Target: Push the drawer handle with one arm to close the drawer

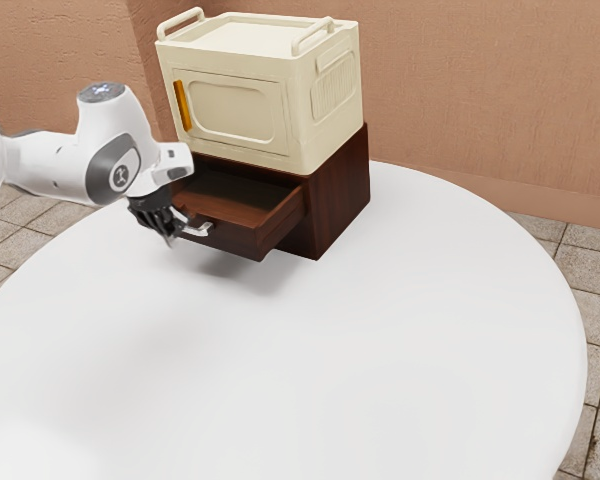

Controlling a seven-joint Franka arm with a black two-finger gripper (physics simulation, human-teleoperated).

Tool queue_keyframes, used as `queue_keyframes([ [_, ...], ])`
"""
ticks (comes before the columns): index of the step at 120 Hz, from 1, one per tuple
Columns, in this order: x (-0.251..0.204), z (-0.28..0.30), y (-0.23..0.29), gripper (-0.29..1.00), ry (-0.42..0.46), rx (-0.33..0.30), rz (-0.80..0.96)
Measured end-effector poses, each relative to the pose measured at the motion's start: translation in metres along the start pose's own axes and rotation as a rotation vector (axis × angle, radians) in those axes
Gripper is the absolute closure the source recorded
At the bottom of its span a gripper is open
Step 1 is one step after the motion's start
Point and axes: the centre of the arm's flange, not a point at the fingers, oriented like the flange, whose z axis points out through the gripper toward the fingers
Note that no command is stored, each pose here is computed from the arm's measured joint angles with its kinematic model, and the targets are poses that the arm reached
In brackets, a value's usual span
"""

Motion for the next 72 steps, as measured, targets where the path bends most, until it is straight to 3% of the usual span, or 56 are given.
queue_keyframes([
  [72, 0.05, 0.026, -0.02, 0.79, 0.038, 0.001, 0.053],
])
